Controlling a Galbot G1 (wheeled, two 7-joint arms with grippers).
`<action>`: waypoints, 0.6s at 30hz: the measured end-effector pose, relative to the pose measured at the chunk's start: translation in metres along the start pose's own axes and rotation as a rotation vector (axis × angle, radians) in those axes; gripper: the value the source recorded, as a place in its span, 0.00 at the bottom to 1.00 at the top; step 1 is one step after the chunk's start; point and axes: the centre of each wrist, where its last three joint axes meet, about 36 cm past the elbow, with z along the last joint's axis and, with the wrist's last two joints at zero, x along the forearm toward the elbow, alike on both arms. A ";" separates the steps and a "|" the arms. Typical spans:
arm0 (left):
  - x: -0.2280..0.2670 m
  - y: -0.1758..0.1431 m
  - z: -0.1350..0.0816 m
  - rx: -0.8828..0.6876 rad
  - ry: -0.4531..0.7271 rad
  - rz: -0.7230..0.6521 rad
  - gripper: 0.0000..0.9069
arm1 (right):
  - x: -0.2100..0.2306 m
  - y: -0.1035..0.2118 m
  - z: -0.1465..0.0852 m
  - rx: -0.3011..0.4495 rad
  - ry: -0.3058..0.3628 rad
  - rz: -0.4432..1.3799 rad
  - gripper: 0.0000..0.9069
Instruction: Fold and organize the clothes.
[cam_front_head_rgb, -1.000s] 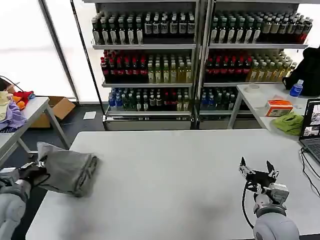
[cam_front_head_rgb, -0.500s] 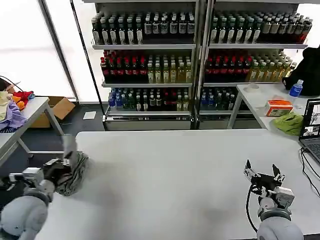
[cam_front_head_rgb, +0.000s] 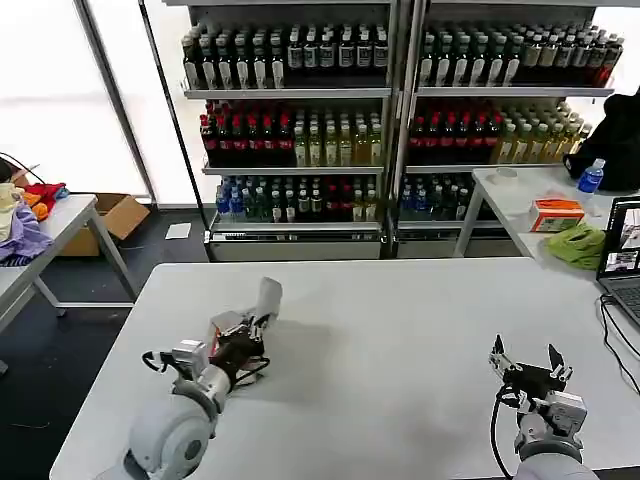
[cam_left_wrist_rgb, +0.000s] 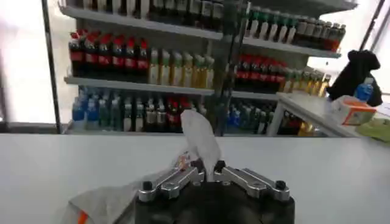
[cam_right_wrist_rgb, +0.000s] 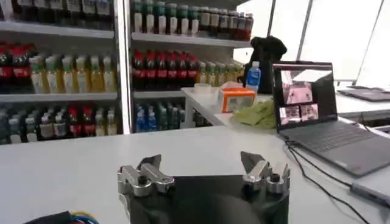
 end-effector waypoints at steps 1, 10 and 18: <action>-0.003 -0.003 0.001 0.003 0.004 0.008 0.00 | 0.000 0.001 0.000 0.002 0.001 0.001 1.00; -0.016 -0.030 0.007 0.067 0.018 0.116 1.00 | 0.001 0.009 0.003 0.010 0.013 0.006 1.00; -0.018 -0.041 0.006 0.107 0.014 0.161 1.00 | -0.002 0.018 0.001 -0.007 0.050 -0.045 1.00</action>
